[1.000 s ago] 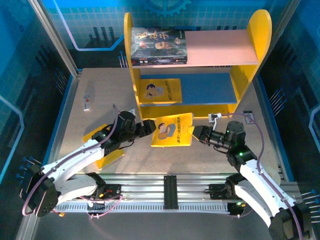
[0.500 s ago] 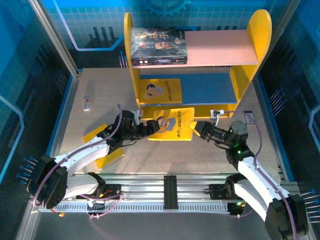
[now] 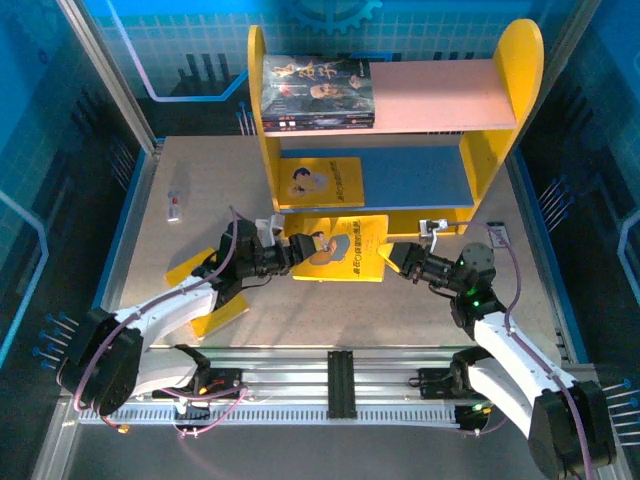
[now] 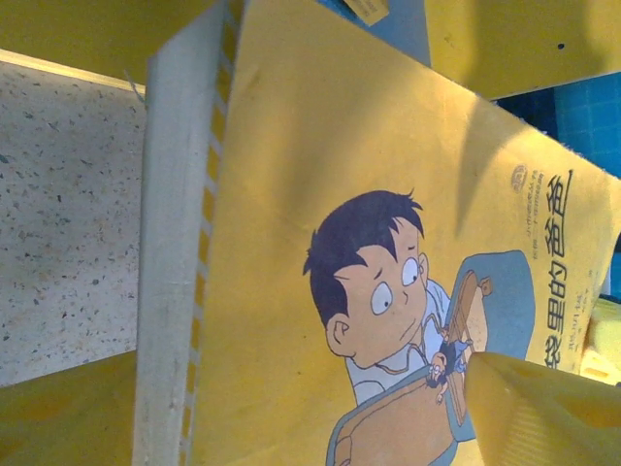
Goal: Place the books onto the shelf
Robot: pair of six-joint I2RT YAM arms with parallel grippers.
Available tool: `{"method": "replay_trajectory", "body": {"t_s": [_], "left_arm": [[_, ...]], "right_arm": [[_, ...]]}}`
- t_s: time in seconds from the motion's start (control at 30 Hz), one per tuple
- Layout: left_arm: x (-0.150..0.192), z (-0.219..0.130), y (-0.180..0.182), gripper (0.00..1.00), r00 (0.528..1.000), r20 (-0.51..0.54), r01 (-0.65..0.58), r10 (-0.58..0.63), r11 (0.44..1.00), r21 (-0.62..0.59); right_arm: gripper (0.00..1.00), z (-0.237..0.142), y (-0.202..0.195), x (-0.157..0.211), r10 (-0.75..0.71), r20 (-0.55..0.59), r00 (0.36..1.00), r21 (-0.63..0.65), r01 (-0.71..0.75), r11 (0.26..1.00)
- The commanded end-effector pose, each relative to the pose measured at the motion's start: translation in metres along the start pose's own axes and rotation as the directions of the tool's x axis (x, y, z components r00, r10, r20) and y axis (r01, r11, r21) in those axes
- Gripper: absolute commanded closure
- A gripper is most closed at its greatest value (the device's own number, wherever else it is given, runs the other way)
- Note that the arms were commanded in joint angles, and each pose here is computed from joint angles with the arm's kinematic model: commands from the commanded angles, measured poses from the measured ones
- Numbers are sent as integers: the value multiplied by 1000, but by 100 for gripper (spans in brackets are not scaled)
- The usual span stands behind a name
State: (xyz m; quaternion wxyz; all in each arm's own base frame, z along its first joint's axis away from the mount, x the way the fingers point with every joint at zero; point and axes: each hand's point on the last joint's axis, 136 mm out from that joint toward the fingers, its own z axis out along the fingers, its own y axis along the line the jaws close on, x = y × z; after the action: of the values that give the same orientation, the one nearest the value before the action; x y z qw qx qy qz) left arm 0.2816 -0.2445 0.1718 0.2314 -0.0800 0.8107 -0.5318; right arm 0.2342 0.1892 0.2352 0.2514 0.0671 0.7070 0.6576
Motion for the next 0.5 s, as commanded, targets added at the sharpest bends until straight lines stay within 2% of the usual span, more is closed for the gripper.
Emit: {"method": "replay_trajectory", "body": {"t_s": [0.0,0.1,0.3,0.47], "left_arm": [[-2,-9,-25,23,999,3,-37,36,994,99],[-4,-13,-24,29,999,12,-38,37,995,94],[-7,-16,-22,56,999,26,-37,35,996,82],[-9,-17,-22,65,999,33,-36,34,996,84]], "right_arm": [[83,-2,19,-4,-113,-3,994,-30,112,993],[82,-2,11,-2,-118,-19,993,11,118,993],[81,-2,0,-1,-110,-32,993,65,112,992],[80,-2,-8,-1,-99,-34,995,90,101,991]]}}
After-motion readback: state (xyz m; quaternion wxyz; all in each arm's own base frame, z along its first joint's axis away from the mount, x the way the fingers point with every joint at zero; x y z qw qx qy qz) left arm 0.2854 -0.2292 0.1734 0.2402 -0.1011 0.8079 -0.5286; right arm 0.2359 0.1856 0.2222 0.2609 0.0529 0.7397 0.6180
